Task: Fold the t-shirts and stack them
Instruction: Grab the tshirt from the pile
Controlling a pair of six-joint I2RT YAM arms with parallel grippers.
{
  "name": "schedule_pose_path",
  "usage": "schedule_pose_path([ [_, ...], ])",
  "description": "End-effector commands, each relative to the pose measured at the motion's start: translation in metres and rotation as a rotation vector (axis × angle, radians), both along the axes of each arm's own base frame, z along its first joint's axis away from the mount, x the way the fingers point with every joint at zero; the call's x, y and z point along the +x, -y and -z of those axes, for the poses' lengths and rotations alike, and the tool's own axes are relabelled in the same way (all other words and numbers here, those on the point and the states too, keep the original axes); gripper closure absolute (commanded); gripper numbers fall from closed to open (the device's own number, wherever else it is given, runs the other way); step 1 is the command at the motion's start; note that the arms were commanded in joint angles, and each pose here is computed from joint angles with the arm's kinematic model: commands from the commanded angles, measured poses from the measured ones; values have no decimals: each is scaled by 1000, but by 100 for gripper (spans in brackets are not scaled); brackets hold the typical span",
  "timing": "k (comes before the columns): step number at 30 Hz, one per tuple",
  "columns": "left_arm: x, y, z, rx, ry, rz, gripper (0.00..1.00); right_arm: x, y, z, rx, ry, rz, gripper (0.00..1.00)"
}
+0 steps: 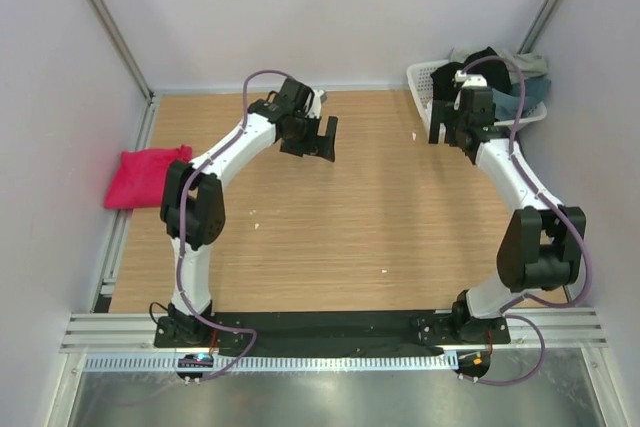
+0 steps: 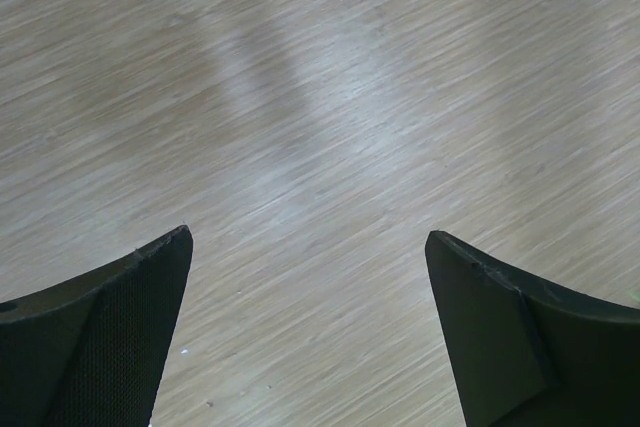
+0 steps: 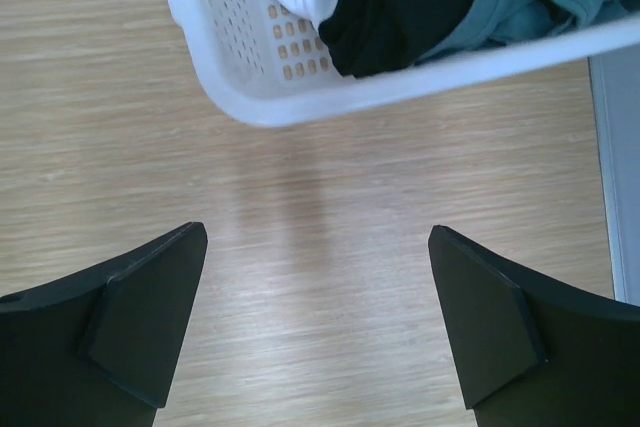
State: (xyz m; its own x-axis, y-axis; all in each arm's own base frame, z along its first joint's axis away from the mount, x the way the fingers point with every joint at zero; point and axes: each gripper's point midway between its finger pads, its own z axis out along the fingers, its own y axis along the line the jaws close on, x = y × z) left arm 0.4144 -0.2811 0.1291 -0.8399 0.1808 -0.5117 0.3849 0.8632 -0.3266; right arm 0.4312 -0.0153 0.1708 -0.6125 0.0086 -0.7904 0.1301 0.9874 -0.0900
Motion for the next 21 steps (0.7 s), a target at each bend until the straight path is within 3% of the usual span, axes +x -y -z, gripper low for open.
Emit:
schedule_pose_path([
  [1,-1,24,-26,-5,79,83,1,37,-11,-60,67,125,-75,0],
  [7,-13,43,-39,-45,78,200,1,71,20,-92,2,191,-40,0],
  [15,6,11,-16,108,120,67,0,112,71,-63,-25,142,56,0],
  [21,8,5,-12,102,107,52,0,131,74,-37,-43,103,38,0],
])
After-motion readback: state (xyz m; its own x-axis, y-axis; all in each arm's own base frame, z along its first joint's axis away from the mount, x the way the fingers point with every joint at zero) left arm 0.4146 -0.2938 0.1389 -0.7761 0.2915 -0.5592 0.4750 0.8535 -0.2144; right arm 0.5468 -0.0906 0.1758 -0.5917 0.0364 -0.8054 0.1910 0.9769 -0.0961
